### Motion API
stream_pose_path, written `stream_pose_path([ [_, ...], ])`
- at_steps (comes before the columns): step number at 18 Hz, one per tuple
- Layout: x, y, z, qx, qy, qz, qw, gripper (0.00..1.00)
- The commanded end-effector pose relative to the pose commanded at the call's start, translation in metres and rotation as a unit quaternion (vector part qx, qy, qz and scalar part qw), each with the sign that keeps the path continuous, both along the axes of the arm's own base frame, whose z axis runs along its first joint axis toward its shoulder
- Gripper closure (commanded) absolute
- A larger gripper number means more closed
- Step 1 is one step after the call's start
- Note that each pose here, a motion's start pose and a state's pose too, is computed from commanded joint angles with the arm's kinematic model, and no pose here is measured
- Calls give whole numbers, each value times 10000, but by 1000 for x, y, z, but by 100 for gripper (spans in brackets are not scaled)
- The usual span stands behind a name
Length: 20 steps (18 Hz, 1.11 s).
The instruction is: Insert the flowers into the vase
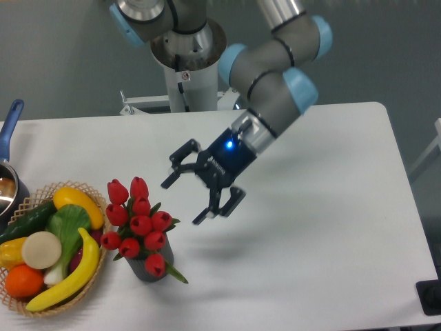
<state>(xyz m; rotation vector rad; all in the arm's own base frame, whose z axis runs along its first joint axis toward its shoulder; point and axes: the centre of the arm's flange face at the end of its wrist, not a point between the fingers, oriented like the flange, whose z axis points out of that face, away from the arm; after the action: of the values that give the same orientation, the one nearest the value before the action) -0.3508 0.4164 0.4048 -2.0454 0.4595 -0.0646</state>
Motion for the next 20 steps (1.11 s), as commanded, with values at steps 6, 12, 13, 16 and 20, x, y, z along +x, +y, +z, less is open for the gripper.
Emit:
stream_pose_path([
  [6,-14,-49,38,-1293,1254,910,9794,0],
  [12,-24,-64,61,-2385,1871,1347,9434,0],
  [13,-26,-69,60,-2659,1899,1374,9351,0],
  [16,-24,-85,68,-3021,2286,891,9212,0],
  [20,-31,-104,92,-3224,2183,619,9190,0],
])
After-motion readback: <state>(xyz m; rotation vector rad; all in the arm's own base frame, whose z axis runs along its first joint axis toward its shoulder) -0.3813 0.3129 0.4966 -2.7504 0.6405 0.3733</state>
